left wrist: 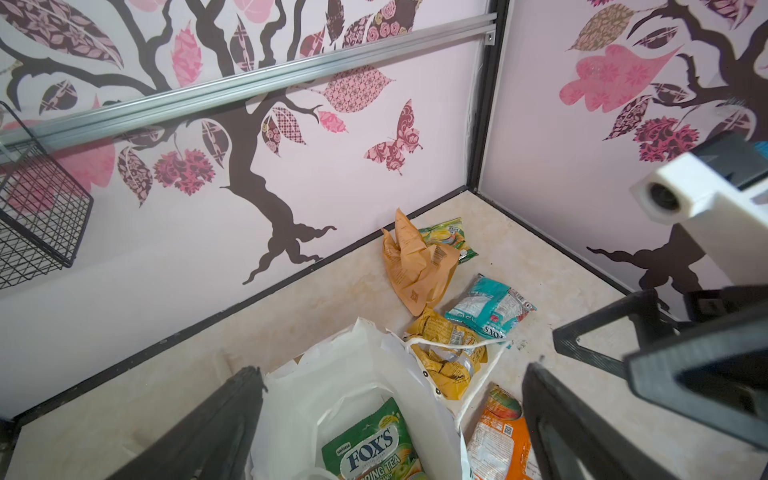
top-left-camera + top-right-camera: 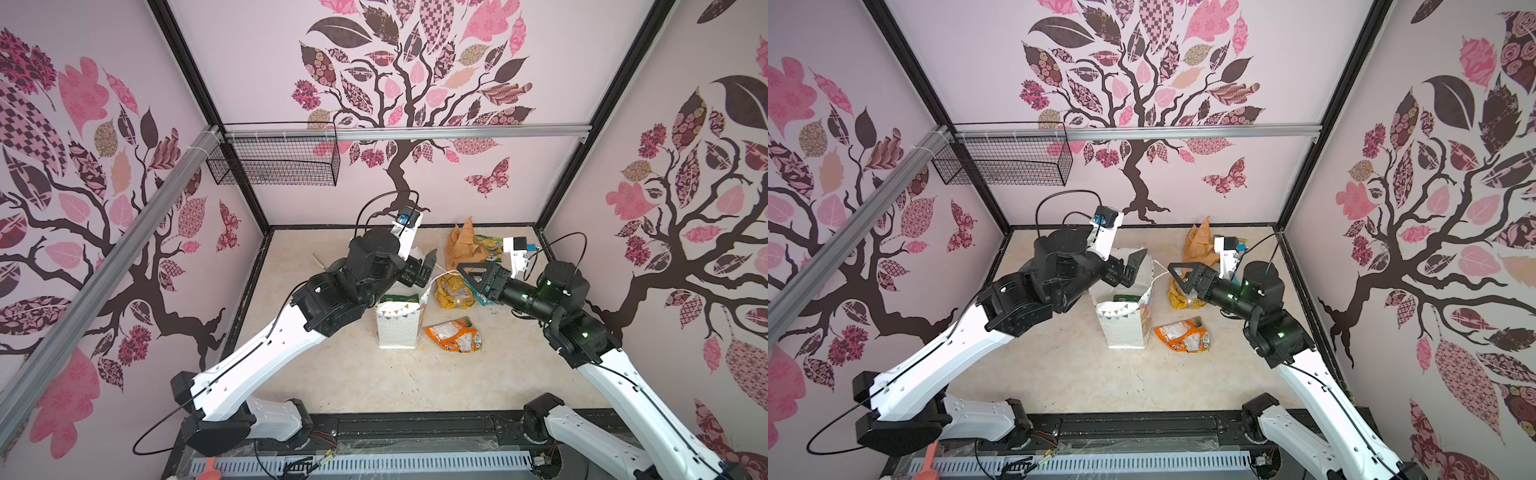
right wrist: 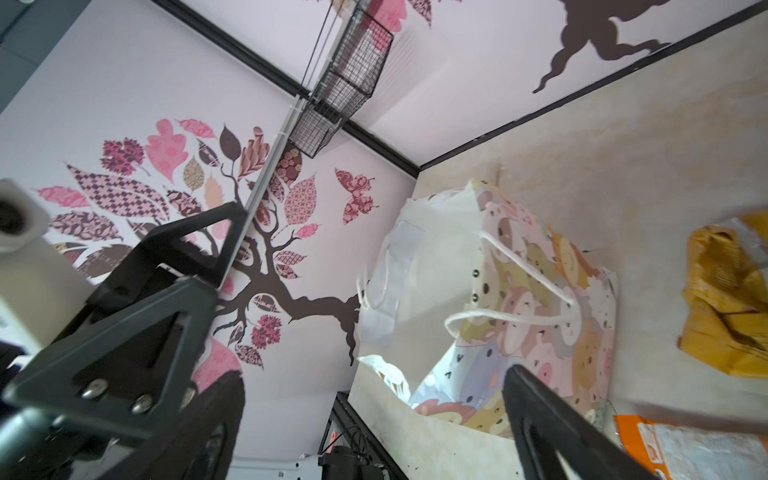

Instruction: Take the snacks out of the paper bag

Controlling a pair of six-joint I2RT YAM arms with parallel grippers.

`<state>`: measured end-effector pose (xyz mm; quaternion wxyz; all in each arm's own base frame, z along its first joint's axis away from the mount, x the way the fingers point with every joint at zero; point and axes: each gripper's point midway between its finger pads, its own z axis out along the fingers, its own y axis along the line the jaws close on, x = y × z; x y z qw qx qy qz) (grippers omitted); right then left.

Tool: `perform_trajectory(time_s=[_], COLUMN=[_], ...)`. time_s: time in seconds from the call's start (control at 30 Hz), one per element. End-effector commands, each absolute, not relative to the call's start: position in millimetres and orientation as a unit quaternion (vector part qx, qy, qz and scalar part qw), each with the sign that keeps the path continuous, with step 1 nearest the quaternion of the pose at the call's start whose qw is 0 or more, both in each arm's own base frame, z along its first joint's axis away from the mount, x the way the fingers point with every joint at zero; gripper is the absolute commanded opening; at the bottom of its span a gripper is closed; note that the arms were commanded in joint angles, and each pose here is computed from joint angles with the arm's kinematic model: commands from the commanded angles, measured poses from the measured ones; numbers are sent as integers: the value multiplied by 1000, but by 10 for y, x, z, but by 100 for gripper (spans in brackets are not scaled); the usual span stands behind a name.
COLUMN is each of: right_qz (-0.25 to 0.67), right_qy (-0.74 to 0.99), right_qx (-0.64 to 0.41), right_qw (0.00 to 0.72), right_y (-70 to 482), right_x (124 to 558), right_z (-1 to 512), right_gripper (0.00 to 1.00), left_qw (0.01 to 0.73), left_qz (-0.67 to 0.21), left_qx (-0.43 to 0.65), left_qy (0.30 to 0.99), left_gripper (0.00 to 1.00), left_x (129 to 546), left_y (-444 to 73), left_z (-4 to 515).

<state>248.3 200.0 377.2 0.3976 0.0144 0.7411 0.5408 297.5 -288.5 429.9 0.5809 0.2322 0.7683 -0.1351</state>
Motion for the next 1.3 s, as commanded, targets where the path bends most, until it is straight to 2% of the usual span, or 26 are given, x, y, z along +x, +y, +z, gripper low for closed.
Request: perform_trajectory(time_s=[0.0,0.13,0.27,0.53,0.73,0.9,1.27], right_qz=[566,558,553,546,544,545,541], right_qy=[724,728,736,740,744,744,749], right_qx=[-44,-62,-69,-53,-48,-43,-38], right_qw=[392,393,385,390,384,383,381], right_y=[2107,2109,2115,2069,2069,2071,2062], right_x=[2279,2218,2178,2192,2204,2218,2229], right_z=[4059,4122,4080,4021,3969,3955,3886], right_gripper=[100,100,100,100,100,100,100], left_qw=[553,516,473,390,334,301,244], left_qz=[-142,-160,-142,-142,-149,-144,-96], left_qx=[203,181,174,165,172,168,169], left_qy=[796,822,852,895,915,927,950], left_gripper=[98,94,89,75,68,58,50], left_x=[3111,3281,3413,3596,3599,3543,3475], left_y=[-2817,-2841,-2906,-3029,-3059,-3038,-2893], left_z=[4212,4011,3753,3293,2984,2758,2166])
